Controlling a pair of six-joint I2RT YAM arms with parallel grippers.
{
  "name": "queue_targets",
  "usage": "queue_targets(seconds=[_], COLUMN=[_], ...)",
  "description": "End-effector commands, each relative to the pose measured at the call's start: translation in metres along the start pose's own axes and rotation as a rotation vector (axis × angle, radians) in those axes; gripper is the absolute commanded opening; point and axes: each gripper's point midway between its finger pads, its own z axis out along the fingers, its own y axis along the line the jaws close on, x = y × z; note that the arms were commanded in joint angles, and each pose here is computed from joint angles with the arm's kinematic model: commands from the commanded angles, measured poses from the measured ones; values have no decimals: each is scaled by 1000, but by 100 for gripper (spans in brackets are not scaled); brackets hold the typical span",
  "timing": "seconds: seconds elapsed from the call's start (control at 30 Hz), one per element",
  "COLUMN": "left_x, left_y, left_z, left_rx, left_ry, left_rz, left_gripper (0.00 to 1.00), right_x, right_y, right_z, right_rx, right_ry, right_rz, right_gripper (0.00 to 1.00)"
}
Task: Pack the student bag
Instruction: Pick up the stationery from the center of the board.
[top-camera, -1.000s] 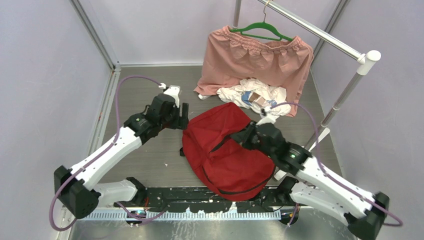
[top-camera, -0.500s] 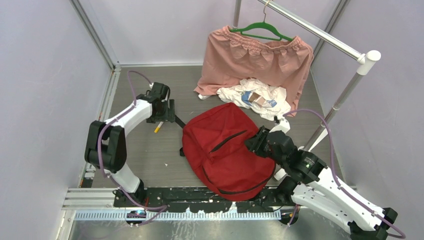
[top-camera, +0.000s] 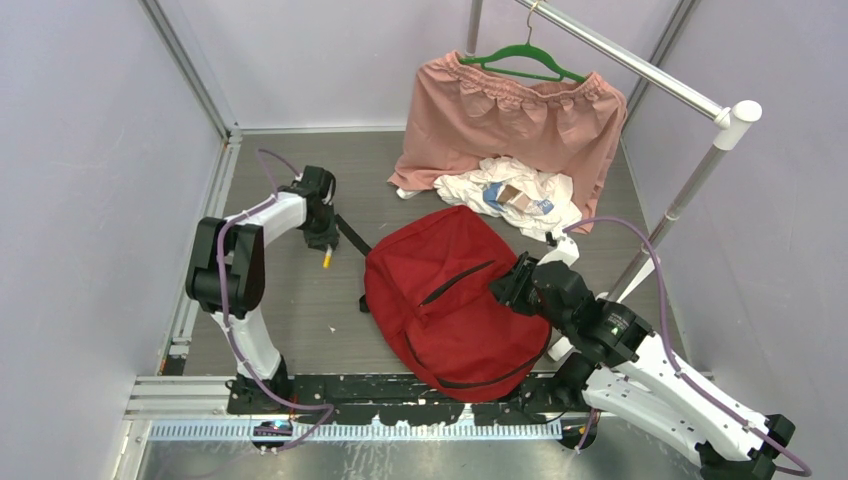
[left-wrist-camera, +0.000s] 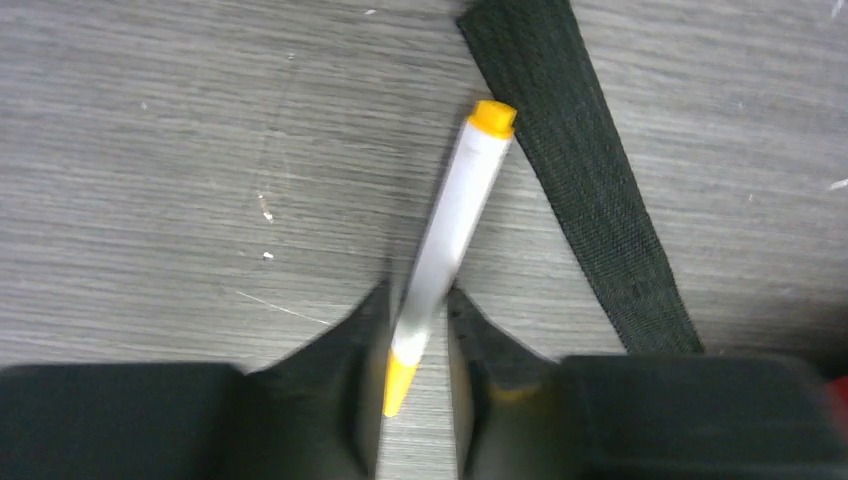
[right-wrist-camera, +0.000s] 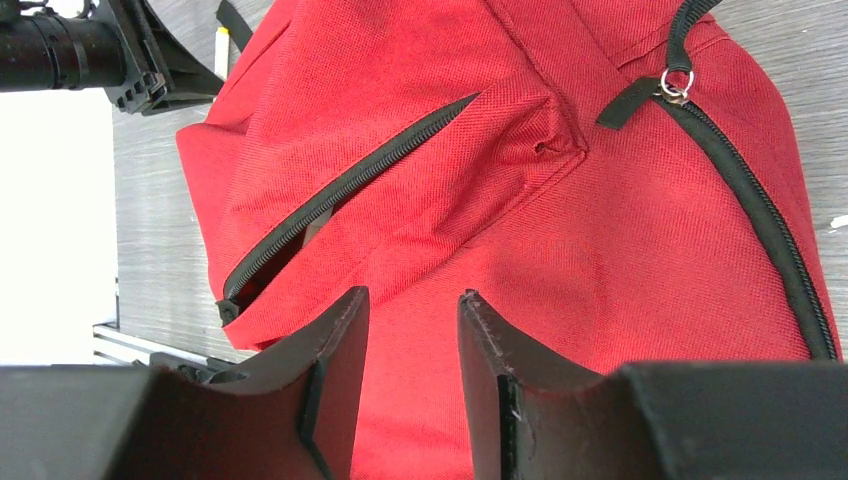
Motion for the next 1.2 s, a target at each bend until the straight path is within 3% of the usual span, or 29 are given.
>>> queue_targets(seconds=[0.0, 0.1, 0.2, 0.27, 0.37, 0.5, 0.6, 0.73, 1.07, 1.17], left_x=[-1, -2, -9, -12, 12, 51, 73, 84, 99, 100], left_y=[3, -1, -18, -43, -85, -143, -167, -180, -196, -198], left_z=[5, -11, -50, -94, -153, -229, -266, -287, -288, -293], left_rx=[-23, 17, 145, 326, 552, 853, 1024, 1122, 1161, 1174], left_ry=[1, -32, -113, -169, -113, -147, -178, -183, -121, -132], left_rz=[-32, -39, -59, -54, 60, 220, 253, 268, 337, 351], left_gripper=[19, 1, 0, 0, 0, 0, 0, 0, 0, 0], right_x=[-14, -18, -27, -36, -45, -50, -50, -49, -60, -61], right_y=[11, 15, 23, 37, 64, 117, 156, 191, 193, 193], right_z=[-6, -9, -17, -25, -31, -29, -15, 6, 45, 56], right_rx=[-32, -40, -57, -99, -203, -384, -477, -575, -513, -485], right_ry=[-42, -46, -59, -69, -71, -36, 22, 61, -22, -31], right_rz=[19, 19, 13, 15, 2, 22, 88, 190, 244, 249], right_gripper=[43, 43, 42, 40, 42, 53, 69, 72, 72, 67])
